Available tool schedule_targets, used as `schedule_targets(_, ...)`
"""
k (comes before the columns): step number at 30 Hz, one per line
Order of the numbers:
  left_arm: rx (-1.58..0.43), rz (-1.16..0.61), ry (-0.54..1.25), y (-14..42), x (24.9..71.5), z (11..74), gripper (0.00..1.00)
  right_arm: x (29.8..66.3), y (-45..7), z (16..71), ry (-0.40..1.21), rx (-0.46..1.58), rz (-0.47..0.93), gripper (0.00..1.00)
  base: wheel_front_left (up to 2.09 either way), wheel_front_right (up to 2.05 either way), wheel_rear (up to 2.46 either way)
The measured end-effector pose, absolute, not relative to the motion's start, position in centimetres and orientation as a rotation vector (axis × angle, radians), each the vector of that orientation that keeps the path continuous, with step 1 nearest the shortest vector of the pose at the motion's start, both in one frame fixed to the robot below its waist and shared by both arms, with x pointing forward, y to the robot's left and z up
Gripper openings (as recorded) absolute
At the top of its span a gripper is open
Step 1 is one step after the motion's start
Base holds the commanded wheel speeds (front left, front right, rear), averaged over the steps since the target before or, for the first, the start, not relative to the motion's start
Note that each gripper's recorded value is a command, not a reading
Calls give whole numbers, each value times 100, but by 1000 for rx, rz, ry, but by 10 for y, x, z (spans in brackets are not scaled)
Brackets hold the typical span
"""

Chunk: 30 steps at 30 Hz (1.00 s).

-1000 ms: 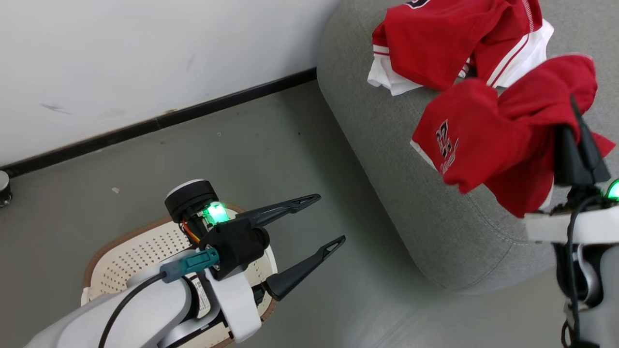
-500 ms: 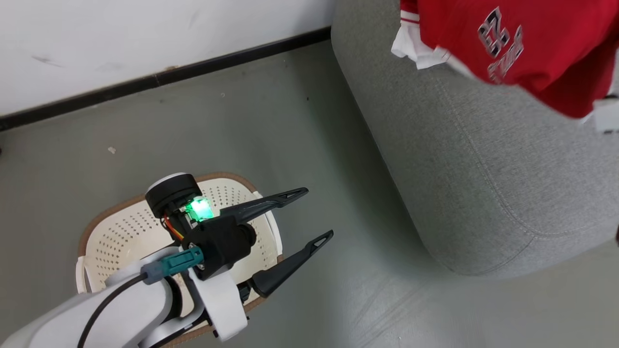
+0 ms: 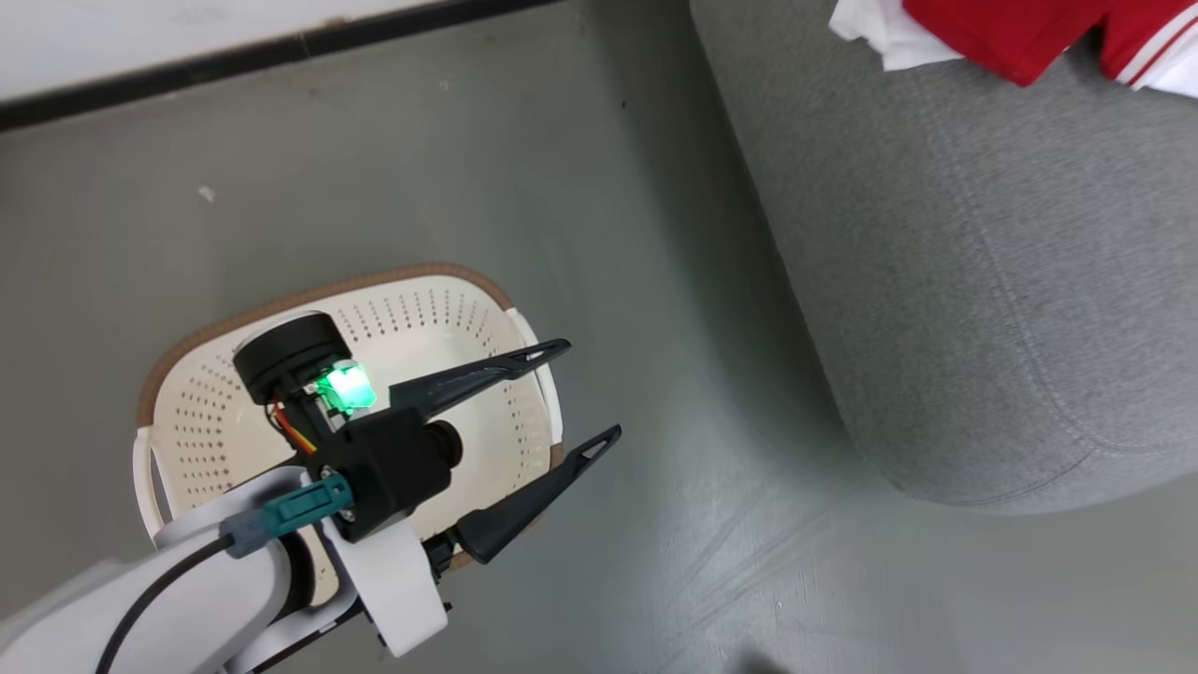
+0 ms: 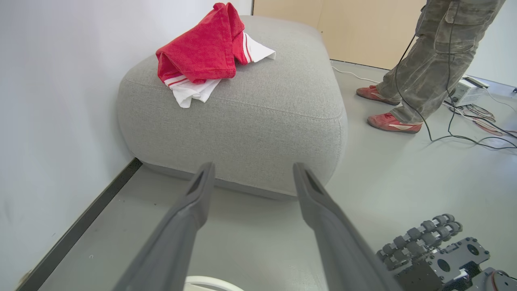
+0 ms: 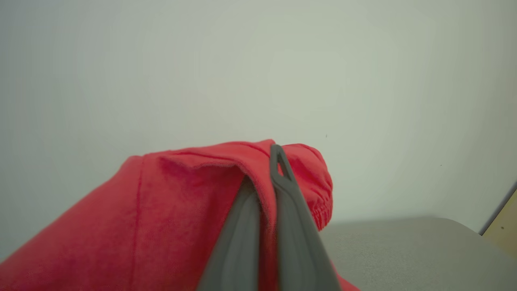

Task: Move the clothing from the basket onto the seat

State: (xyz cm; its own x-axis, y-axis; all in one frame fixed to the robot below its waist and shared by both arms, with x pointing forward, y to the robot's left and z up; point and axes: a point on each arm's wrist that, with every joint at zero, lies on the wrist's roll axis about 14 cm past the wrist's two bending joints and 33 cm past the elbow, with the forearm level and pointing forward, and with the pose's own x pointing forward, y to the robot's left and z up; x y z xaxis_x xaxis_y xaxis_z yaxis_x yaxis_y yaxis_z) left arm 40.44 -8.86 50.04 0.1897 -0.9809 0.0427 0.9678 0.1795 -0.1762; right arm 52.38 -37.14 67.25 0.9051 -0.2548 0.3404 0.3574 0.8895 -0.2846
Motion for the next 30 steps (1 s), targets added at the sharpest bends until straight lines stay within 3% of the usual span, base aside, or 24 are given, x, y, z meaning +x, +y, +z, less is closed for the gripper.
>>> schedule_targets(15,-217,-1337,168,-68,423,457,100,552,-425,678,-234,-633,-480,0,0,0,0)
schedule_targets(30,-185,-1303,257,-45,434,411,100,547,-475,527,79,-421,-653,0,0,0,0)
